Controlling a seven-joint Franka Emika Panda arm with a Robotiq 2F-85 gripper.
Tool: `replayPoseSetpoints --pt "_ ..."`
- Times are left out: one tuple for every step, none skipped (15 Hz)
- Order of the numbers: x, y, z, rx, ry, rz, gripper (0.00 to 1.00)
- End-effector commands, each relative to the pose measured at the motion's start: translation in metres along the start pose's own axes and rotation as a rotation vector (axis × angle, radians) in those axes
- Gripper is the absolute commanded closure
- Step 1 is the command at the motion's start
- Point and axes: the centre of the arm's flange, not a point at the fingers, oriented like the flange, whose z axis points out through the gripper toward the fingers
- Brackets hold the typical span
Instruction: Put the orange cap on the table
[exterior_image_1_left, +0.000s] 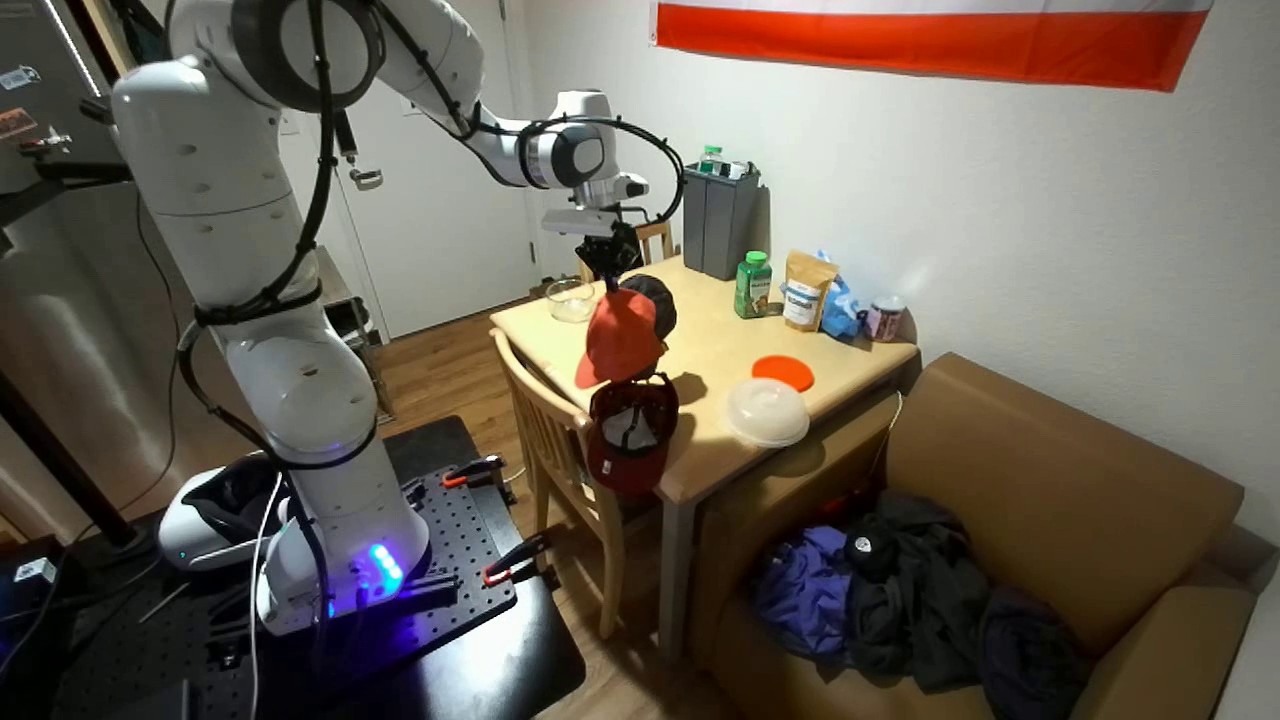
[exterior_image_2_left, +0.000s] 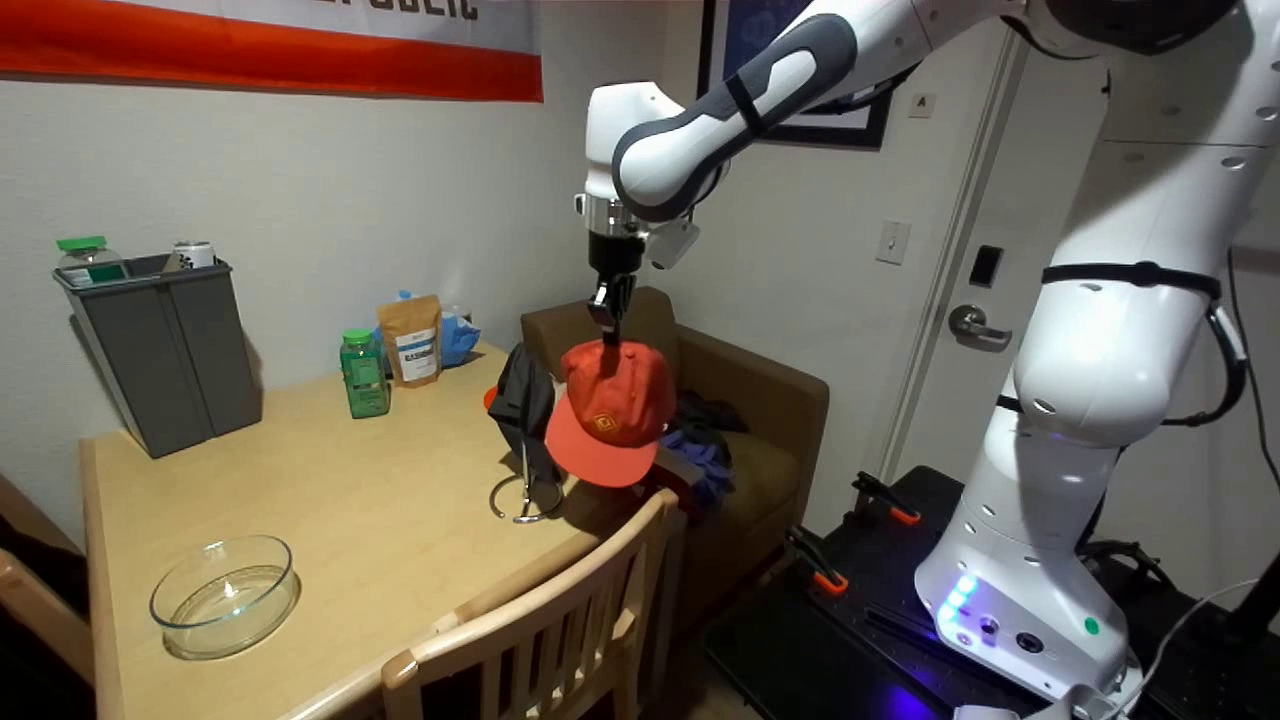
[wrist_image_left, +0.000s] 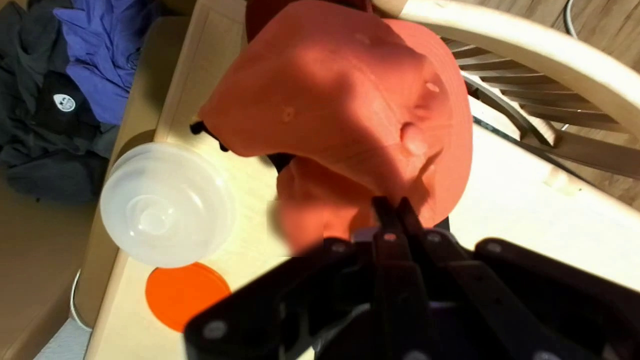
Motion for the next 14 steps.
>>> replayPoseSetpoints --pt "0.008 0.023 0.011 0.024 0.040 -0.008 0.99" --pt "0.009 0.028 0.015 0.028 0.045 -0.006 0.99" --pt "0.010 0.033 0.019 0.036 0.046 -0.007 0.99" --pt "0.012 0.038 0.024 0.046 0.045 -0.005 0.99" --pt "0.013 0.041 0.028 0.058 0.047 -0.005 0.99" --pt "0.014 0.042 0.035 0.072 0.049 -0.006 0.99" --pt "0.017 0.044 0.041 0.086 0.051 -0.007 0.99" --pt "0.020 0.044 0.046 0.099 0.051 -0.008 0.99" --pt "0.024 0.045 0.053 0.110 0.049 -0.010 0.99" --pt "0.024 0.043 0.061 0.120 0.050 -0.014 0.99" --pt "0.029 0.044 0.068 0.128 0.045 -0.011 0.99" --pt "0.031 0.044 0.075 0.132 0.044 -0.014 0.99" --pt "0.032 0.045 0.082 0.135 0.038 -0.012 0.99" --pt "0.033 0.045 0.087 0.138 0.033 -0.010 0.99"
